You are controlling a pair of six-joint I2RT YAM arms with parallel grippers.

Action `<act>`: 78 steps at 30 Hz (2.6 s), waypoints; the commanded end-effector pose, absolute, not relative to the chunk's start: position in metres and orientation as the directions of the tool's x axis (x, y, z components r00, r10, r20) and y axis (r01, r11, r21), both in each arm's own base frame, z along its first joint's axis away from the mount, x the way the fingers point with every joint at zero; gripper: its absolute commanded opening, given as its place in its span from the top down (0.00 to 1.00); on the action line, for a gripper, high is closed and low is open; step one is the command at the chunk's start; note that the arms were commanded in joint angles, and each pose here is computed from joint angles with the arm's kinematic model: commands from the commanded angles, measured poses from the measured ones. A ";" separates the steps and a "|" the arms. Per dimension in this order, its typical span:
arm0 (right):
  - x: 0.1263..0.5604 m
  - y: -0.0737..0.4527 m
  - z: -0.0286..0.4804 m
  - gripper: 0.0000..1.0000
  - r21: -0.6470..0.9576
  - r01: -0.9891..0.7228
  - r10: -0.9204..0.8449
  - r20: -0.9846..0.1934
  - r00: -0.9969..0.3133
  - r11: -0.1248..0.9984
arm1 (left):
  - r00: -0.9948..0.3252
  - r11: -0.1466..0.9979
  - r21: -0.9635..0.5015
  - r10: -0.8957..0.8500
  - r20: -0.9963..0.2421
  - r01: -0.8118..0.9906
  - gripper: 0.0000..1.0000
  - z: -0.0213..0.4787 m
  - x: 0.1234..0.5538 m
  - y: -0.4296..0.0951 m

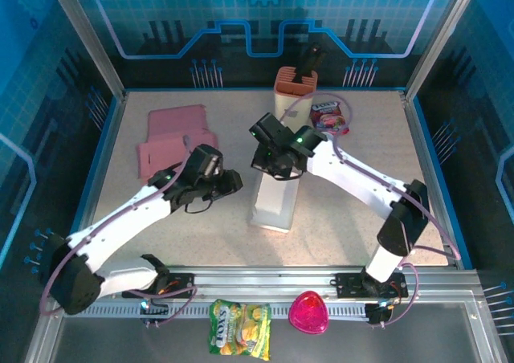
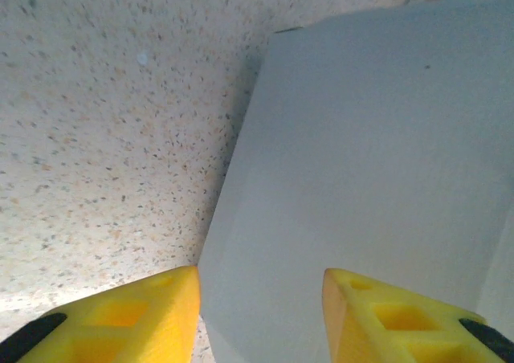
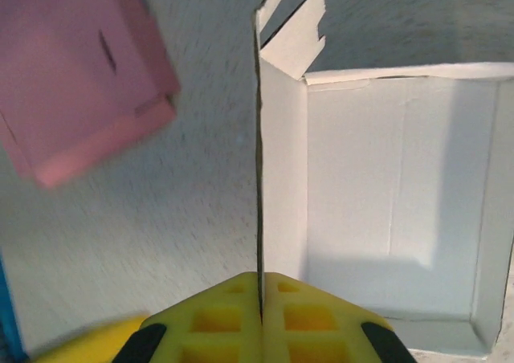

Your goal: Fold the paper box

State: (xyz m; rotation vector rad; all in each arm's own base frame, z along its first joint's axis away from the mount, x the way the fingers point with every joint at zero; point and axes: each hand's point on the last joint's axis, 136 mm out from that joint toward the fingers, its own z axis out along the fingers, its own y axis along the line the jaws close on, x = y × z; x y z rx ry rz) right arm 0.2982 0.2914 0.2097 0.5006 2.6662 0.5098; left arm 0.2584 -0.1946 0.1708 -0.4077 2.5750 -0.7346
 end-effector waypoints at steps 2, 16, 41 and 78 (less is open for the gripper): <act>0.296 0.242 0.227 1.00 0.430 0.670 0.796 -0.295 -0.529 0.605 | -0.862 0.869 -0.478 -0.337 -0.378 -0.130 0.55 0.185 0.237 -0.167; 0.310 0.211 0.219 1.00 0.361 0.931 0.982 -0.191 0.013 0.058 | -0.909 0.866 -0.498 -0.241 -0.341 -0.043 0.55 0.189 0.185 -0.154; 0.373 0.172 0.290 0.56 0.492 -0.122 0.268 -0.646 -0.714 0.862 | -0.910 0.906 -0.373 0.029 -0.414 0.198 0.49 0.171 0.260 -0.208; 0.365 0.165 0.154 0.72 0.226 -0.540 -0.332 -0.582 -0.742 0.811 | -0.888 0.949 -0.245 0.068 -0.455 0.198 0.70 0.144 0.316 -0.221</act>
